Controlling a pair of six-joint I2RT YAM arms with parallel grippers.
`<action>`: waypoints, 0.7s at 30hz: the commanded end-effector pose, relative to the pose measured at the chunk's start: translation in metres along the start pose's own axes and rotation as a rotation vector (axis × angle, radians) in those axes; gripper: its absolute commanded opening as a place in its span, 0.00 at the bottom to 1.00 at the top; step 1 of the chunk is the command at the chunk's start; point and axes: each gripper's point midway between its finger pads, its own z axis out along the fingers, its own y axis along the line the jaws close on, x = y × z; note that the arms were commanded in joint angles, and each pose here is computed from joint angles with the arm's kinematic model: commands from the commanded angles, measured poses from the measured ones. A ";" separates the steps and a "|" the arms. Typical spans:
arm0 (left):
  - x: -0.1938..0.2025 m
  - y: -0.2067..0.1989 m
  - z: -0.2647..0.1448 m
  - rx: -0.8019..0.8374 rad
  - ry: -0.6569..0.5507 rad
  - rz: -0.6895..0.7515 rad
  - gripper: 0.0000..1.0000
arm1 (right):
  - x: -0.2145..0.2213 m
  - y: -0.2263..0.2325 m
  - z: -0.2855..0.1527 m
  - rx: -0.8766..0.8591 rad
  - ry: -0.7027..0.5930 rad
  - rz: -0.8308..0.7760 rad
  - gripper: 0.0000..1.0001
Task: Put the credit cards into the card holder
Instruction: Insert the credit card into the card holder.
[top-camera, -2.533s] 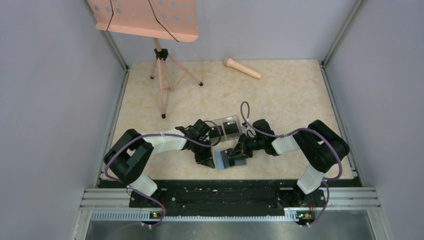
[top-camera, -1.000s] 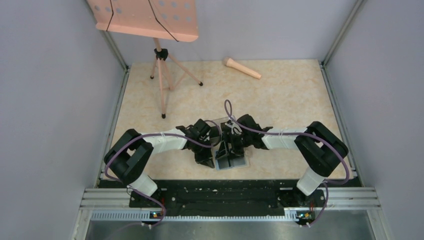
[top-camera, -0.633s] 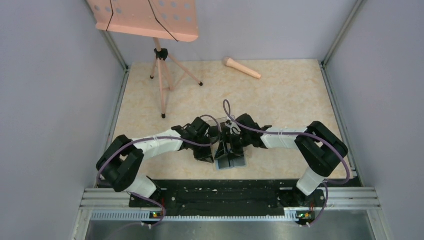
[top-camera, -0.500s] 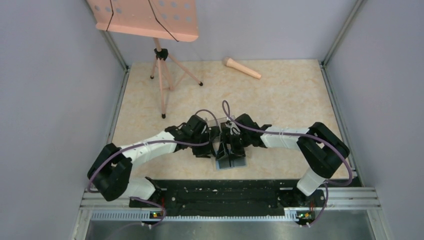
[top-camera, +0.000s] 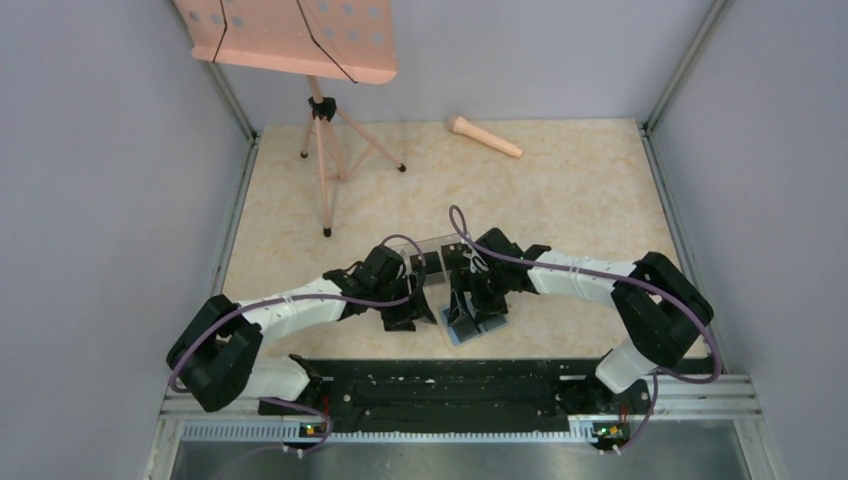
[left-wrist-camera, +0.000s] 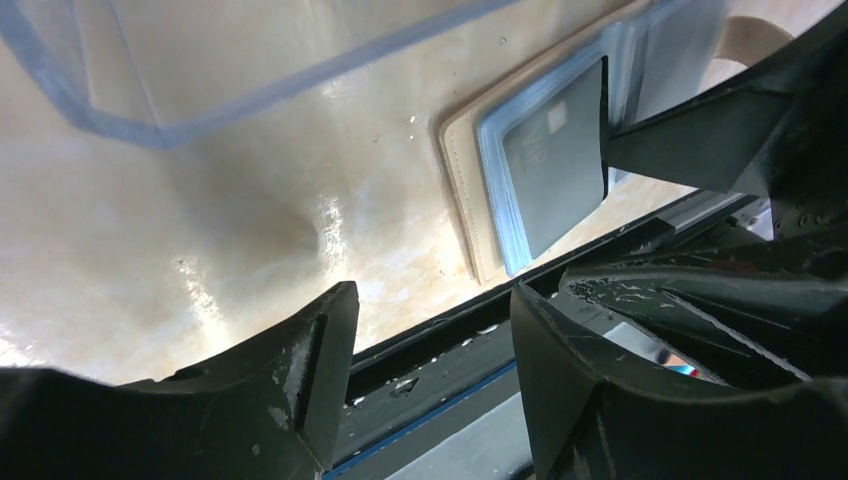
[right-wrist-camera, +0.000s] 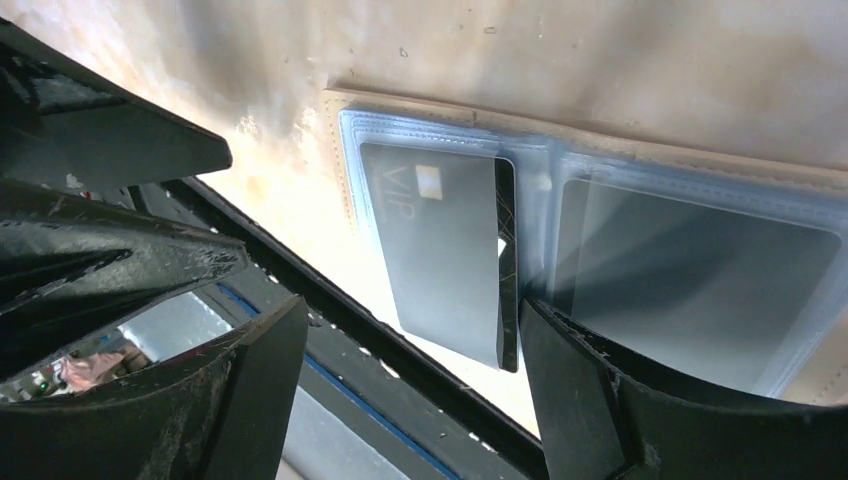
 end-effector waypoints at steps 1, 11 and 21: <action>-0.007 -0.021 0.009 0.127 0.005 -0.068 0.63 | -0.010 0.001 -0.013 0.022 -0.053 -0.020 0.75; -0.001 -0.022 0.028 0.156 0.069 -0.127 0.63 | -0.029 -0.004 -0.041 -0.099 -0.153 0.046 0.69; 0.001 -0.019 0.037 0.146 0.093 -0.156 0.63 | -0.030 -0.065 -0.038 0.059 -0.196 0.124 0.64</action>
